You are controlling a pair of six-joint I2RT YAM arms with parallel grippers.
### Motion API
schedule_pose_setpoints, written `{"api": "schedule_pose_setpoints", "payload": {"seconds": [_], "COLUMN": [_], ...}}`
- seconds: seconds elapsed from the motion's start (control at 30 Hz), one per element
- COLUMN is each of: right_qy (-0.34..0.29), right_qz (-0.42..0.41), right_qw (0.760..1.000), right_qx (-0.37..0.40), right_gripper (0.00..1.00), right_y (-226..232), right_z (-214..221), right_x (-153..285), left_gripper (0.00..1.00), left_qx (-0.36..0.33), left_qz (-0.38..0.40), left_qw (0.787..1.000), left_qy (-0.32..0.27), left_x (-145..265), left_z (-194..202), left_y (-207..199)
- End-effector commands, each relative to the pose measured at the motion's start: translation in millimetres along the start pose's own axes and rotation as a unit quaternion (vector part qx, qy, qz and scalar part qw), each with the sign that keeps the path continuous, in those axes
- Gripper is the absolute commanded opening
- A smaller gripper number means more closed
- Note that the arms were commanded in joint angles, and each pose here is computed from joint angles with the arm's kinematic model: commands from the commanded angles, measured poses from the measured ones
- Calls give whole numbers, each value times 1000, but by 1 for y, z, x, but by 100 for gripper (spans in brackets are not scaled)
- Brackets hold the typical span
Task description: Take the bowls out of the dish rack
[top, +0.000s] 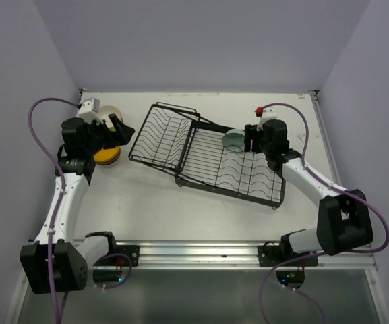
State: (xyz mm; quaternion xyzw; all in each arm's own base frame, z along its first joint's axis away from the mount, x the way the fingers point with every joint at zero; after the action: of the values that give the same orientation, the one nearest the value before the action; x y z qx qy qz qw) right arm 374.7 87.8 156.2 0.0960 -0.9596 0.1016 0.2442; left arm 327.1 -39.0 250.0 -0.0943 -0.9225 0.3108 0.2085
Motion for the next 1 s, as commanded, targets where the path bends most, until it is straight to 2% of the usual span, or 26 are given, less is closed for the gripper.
{"api": "schedule_pose_setpoints", "payload": {"seconds": [0.0, 0.27, 0.53, 0.63, 0.8, 0.97], "right_qy": [-37, -27, -24, -19, -10, -24], "right_qz": [22, 18, 26, 37, 44, 61], "right_qw": [998, 997, 996, 995, 992, 988], "right_qx": [48, 75, 88, 95, 114, 141], "right_gripper": [68, 57, 54, 46, 39, 25], "right_y": [-5, 4, 13, 13, 18, 23], "right_z": [-13, 1, 5, 6, 6, 3], "right_x": [-3, -23, -47, -56, -62, -59], "left_gripper": [89, 89, 89, 89, 89, 89], "left_qx": [-10, -9, -11, -10, -10, -11], "left_qz": [28, 34, 41, 41, 43, 44], "left_qw": [999, 999, 999, 999, 999, 999], "left_qy": [-12, -9, -10, -9, -7, -7], "left_x": [1, 1, 2, 2, 1, 1], "left_z": [-6, -5, -5, -4, -4, -4], "left_y": [-10, -12, -15, -15, -15, -15]}}
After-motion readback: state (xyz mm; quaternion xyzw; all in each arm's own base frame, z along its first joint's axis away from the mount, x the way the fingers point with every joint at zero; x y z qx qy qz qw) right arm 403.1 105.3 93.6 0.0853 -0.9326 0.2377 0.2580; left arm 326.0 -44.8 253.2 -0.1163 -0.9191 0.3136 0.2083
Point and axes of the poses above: each gripper's point midway between its finger pads, its own x axis back along the fingers, its own y axis along the line the jaws close on, z = x × y, the point moved 3 cm from there along x, back along the fingers, and after that the axes turned 13 degrees about x, right-handed, at the moved point
